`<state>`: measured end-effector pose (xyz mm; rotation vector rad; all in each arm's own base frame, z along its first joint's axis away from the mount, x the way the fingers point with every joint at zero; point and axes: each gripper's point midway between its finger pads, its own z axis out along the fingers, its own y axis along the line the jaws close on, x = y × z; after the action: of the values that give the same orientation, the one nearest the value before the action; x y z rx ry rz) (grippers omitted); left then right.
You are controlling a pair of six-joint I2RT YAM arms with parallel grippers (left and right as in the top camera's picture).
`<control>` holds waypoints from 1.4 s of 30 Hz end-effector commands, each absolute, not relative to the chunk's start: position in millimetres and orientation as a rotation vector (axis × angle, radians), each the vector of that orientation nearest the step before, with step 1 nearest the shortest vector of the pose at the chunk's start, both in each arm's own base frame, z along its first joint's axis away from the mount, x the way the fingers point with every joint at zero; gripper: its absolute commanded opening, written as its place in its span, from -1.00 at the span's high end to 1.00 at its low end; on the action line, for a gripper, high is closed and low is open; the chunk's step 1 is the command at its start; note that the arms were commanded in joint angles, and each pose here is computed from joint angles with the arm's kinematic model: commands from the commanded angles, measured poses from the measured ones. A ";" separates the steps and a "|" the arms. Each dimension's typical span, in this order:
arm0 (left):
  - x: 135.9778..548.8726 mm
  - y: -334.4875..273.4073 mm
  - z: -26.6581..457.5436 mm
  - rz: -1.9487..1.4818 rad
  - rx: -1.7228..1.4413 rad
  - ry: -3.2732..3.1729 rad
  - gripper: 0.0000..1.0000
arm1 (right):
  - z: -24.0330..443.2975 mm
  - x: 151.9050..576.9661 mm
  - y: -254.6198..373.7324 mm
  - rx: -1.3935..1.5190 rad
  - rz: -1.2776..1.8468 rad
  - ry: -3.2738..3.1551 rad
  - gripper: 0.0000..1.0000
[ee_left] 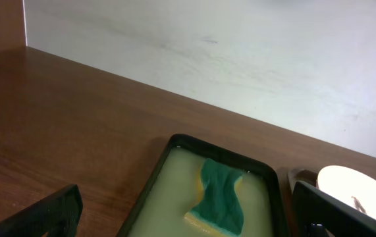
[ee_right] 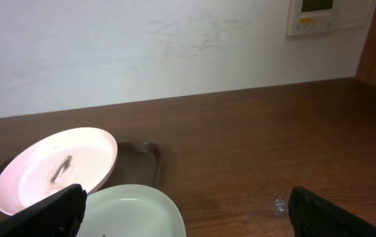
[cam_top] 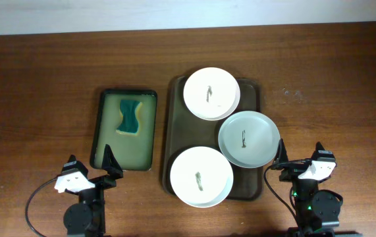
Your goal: Clean dirty plates on tray and stack at the side
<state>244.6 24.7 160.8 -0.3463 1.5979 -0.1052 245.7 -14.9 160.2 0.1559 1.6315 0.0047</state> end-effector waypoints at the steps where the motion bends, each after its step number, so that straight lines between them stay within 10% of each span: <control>1: 244.8 21.8 159.5 -0.119 -0.337 1.603 -0.99 | 156.9 245.6 -15.9 0.164 0.006 1.636 -0.96; 42: 246.4 7.5 165.9 -0.195 -0.277 1.591 -0.99 | 161.8 246.4 -10.4 0.147 0.042 1.618 -0.97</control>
<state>244.8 23.7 161.0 -0.3426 1.5981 -0.1105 246.1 -14.1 164.5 0.1524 1.6139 0.0097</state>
